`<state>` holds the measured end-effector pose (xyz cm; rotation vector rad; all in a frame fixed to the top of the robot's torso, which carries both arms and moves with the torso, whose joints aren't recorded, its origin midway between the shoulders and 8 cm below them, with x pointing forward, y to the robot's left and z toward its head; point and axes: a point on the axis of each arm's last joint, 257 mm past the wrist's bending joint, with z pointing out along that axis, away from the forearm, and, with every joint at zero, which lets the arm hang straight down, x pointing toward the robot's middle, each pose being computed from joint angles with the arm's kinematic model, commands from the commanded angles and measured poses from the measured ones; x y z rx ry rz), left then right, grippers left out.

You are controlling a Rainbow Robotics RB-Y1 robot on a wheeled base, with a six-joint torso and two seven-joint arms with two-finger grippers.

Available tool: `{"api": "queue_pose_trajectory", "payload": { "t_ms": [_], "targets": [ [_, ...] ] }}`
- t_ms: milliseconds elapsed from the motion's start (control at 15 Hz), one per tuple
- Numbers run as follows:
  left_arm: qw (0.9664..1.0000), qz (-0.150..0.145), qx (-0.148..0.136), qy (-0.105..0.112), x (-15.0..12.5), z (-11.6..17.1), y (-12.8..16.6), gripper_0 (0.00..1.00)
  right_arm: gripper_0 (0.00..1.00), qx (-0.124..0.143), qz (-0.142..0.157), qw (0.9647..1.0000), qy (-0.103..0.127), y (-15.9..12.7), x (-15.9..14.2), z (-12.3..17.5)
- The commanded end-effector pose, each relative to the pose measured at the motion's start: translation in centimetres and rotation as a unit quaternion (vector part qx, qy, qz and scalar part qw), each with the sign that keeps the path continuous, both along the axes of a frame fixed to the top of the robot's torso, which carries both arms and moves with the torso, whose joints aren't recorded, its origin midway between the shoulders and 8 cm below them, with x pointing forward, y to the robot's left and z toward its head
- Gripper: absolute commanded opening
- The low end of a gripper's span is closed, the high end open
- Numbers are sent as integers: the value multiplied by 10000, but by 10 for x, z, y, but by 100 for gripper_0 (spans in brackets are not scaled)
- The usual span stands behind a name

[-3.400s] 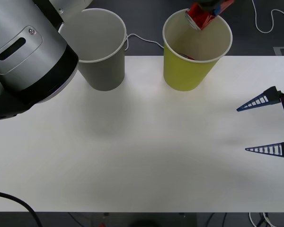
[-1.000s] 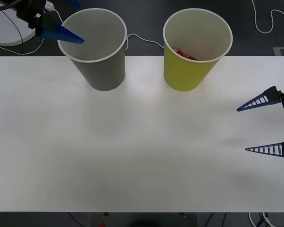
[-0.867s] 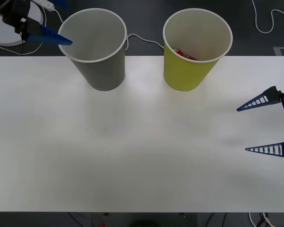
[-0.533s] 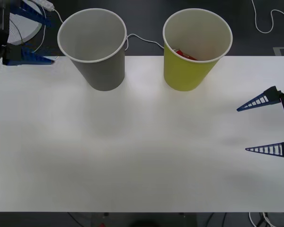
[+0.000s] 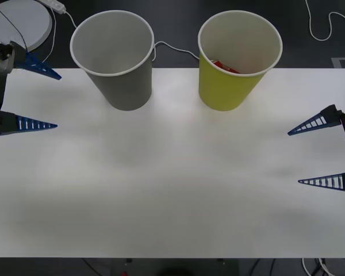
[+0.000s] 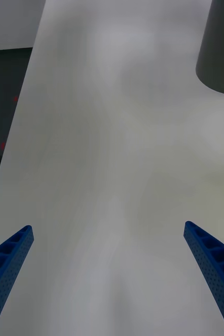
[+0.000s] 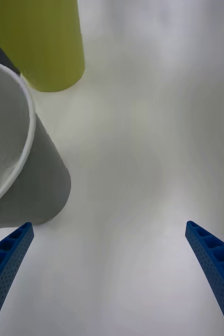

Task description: Put the can into the green bin and the plastic bottle into the gray bin

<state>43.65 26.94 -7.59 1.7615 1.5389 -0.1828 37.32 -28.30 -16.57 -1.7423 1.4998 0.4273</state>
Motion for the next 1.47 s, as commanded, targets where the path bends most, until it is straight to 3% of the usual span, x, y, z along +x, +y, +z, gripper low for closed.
{"api": "queue_pose_trajectory", "payload": {
  "t_ms": [67, 333, 533, 1067, 1467],
  "targets": [
    [9998, -178, 78, -6, -15, -17, 4, 100, 100, 0, 0, 10000, 0, 0, 0, 0],
    [9983, -519, 264, -37, -30, -47, 13, 100, 100, 0, 0, 10000, 0, 0, 0, 0],
    [9982, -598, 89, 49, -36, -62, 4, 100, 100, 0, 0, 10000, 0, 0, 0, 0],
    [9980, -613, -135, 119, -38, -98, -18, 100, 100, 0, 0, 10000, 0, 0, 0, 0],
    [9982, -566, -162, 130, -36, -104, -22, 100, 100, 0, 0, 10000, 0, 0, 0, 0]
  ]
}}
